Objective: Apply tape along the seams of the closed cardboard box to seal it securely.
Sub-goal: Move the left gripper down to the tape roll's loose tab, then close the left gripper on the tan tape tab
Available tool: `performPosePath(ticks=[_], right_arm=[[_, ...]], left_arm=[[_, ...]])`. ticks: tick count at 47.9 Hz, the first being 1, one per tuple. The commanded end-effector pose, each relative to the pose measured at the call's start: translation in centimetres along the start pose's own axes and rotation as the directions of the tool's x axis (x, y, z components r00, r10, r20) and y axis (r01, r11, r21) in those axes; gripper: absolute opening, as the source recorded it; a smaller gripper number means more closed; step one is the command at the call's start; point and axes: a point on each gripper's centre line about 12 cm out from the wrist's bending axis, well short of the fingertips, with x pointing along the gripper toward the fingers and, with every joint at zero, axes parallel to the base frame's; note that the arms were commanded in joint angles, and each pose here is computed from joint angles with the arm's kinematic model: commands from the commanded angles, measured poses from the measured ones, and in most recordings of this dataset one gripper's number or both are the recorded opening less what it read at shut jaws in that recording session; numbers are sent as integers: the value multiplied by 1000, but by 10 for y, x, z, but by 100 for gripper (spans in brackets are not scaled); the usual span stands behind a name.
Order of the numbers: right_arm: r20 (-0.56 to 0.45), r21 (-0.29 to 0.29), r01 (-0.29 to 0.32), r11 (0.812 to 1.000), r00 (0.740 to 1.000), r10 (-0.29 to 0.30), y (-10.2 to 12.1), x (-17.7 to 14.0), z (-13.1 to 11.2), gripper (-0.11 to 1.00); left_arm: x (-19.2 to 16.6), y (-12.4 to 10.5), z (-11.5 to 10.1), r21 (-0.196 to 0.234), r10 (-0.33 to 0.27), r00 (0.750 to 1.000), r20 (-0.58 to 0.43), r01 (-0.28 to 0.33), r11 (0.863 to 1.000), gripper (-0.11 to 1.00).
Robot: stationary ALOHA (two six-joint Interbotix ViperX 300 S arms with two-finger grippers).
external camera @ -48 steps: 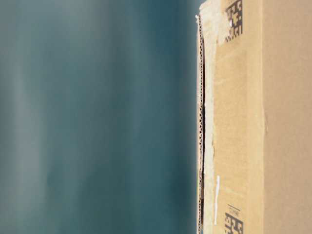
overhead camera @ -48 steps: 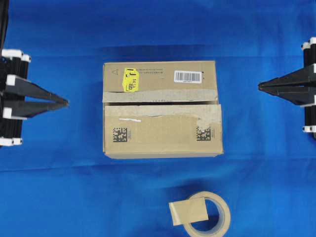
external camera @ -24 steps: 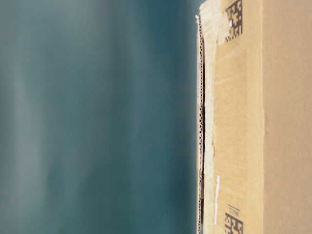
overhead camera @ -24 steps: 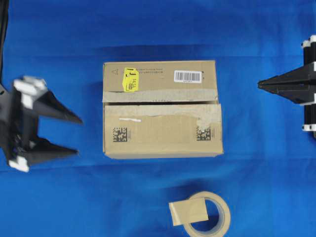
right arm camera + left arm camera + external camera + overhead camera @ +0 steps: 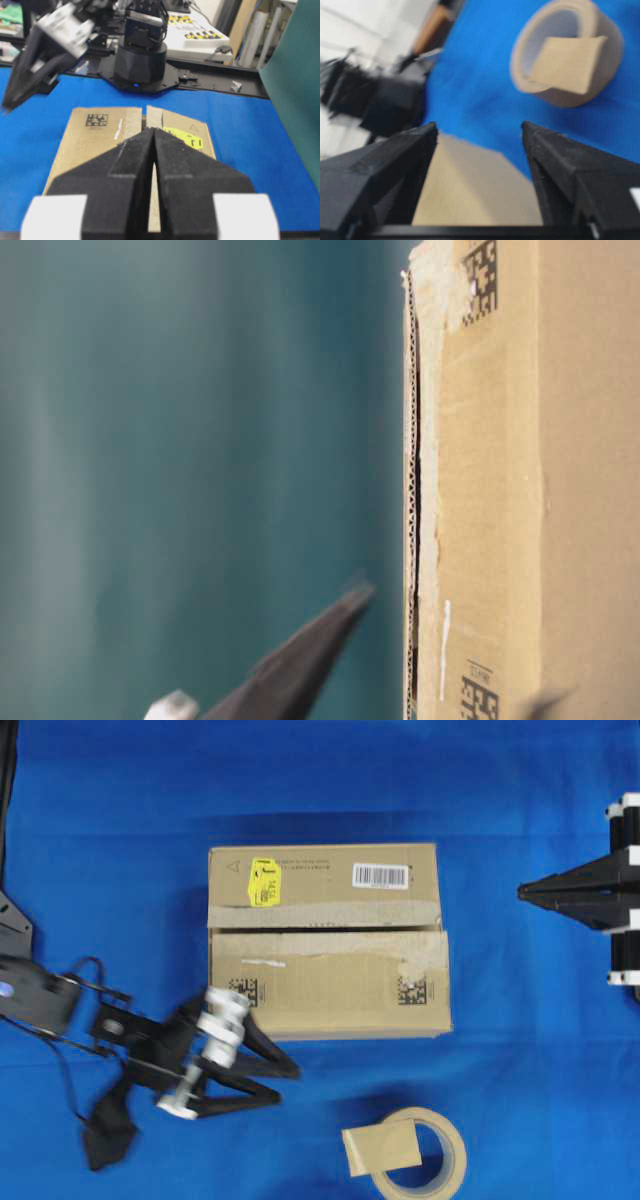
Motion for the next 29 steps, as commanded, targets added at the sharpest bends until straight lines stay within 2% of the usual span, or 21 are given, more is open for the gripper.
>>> performPosePath(ticks=[1, 8, 15, 29], right_arm=[[23, 3, 2, 1000, 1000, -2, 0, 2, 9, 2], [20, 1, 2, 1000, 1000, -2, 0, 3, 8, 2], [12, 3, 2, 1000, 1000, -2, 0, 3, 6, 2], [3, 1, 2, 1000, 1000, -2, 0, 4, 5, 2]], left_arm=[[22, 3, 8, 26, -28, 1000, -4, 28, 999, 65], [51, -13, 5, 60, -119, 992, -46, 122, 991, 65], [76, -29, 6, 81, -172, 983, -59, 177, 981, 65], [106, -47, 3, 126, -197, 978, -62, 204, 971, 65]])
